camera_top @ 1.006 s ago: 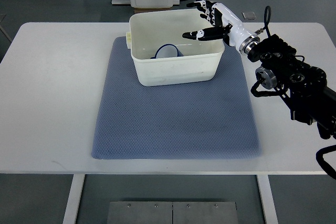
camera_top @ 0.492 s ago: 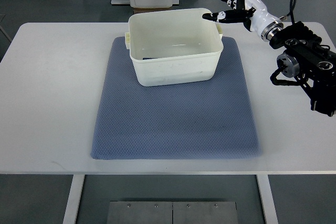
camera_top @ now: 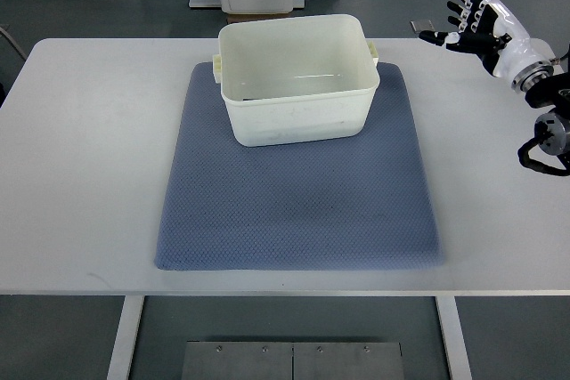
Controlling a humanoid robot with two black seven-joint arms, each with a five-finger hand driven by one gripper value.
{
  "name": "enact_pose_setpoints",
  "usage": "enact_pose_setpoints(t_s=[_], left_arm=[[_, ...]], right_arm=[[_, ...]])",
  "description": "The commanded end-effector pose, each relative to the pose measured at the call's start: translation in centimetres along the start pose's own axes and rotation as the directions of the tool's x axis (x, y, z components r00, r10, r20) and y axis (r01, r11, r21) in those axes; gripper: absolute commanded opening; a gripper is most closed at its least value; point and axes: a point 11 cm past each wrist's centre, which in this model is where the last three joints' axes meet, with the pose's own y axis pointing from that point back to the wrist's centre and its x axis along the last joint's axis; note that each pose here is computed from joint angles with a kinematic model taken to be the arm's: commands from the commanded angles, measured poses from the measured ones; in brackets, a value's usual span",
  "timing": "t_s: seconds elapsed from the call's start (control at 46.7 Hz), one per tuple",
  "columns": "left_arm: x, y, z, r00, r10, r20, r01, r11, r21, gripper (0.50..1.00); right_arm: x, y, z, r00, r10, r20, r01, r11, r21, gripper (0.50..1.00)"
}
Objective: Place cup in box with right hand
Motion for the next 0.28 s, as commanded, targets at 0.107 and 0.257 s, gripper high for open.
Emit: enact_pose_setpoints(t_s=[0.107, 0.257], left_arm=[[0.0, 0.0, 0.0, 1.000, 0.000, 0.000, 0.000, 1.000, 0.000, 1.000], [0.0, 0.0, 0.1, 1.000, 0.000, 0.000, 0.000, 1.000, -0.001, 1.000]], right_arm=[[0.3, 1.2, 2.6, 1.000, 0.012, 0.011, -0.011, 0.999, -0.049, 1.000], [0.1, 1.7, 3.8, 1.000, 0.012, 0.020, -0.011, 0.997, -0.070, 1.000]])
